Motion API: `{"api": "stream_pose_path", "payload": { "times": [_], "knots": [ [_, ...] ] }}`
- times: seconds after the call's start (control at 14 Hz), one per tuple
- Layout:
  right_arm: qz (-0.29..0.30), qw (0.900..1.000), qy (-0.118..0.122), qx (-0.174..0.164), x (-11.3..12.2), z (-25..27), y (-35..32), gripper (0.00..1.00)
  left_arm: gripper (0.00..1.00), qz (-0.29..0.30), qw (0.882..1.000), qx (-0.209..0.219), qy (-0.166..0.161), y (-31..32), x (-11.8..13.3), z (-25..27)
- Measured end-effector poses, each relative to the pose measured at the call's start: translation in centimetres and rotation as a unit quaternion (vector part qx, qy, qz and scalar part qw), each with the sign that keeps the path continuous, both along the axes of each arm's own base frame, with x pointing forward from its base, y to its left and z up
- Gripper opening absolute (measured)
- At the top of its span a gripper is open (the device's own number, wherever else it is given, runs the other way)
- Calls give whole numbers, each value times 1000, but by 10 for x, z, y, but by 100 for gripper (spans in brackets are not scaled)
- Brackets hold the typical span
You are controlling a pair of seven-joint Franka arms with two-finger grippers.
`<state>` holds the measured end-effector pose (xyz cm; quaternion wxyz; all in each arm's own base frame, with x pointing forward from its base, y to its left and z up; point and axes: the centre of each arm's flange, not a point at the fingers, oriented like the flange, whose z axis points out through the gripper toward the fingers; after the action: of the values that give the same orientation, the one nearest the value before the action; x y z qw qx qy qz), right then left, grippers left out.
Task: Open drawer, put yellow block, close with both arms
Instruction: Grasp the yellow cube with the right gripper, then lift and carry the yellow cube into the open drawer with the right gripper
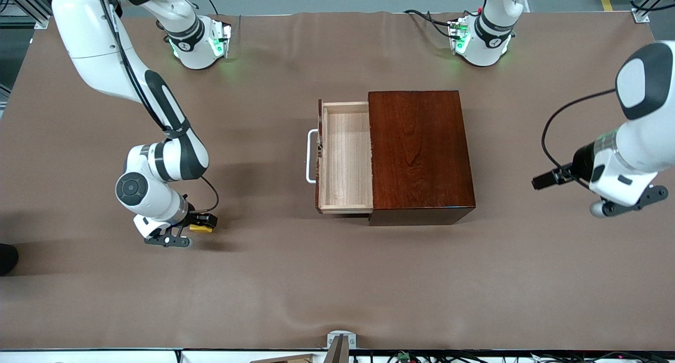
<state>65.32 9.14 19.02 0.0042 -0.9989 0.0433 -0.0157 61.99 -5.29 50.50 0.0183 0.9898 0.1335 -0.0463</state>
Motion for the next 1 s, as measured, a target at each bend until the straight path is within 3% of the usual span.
{"api": "stream_pose_path", "payload": {
  "times": [0.14, 0.36, 0.57, 0.86, 1.0],
  "knots": [
    [-1, 1000, -3, 0, 3, 4, 0, 55, 100, -25, 1000, -2, 3, 2, -19, 5],
    [1, 1000, 7, 0, 12, 34, 2, 56, 100, -65, 998, 4, 1, 6, -37, 12],
    [3, 1000, 28, -1, 23, 132, 6, 56, 100, -95, 995, 13, -11, 8, -48, 27],
    [11, 998, 59, -2, 3, 276, 11, 56, 100, -153, 987, 27, -34, 6, -62, 54],
    [17, 997, 70, -3, -11, 324, 24, 56, 100, -167, 985, 28, -40, -1, -65, 60]
  ]
}}
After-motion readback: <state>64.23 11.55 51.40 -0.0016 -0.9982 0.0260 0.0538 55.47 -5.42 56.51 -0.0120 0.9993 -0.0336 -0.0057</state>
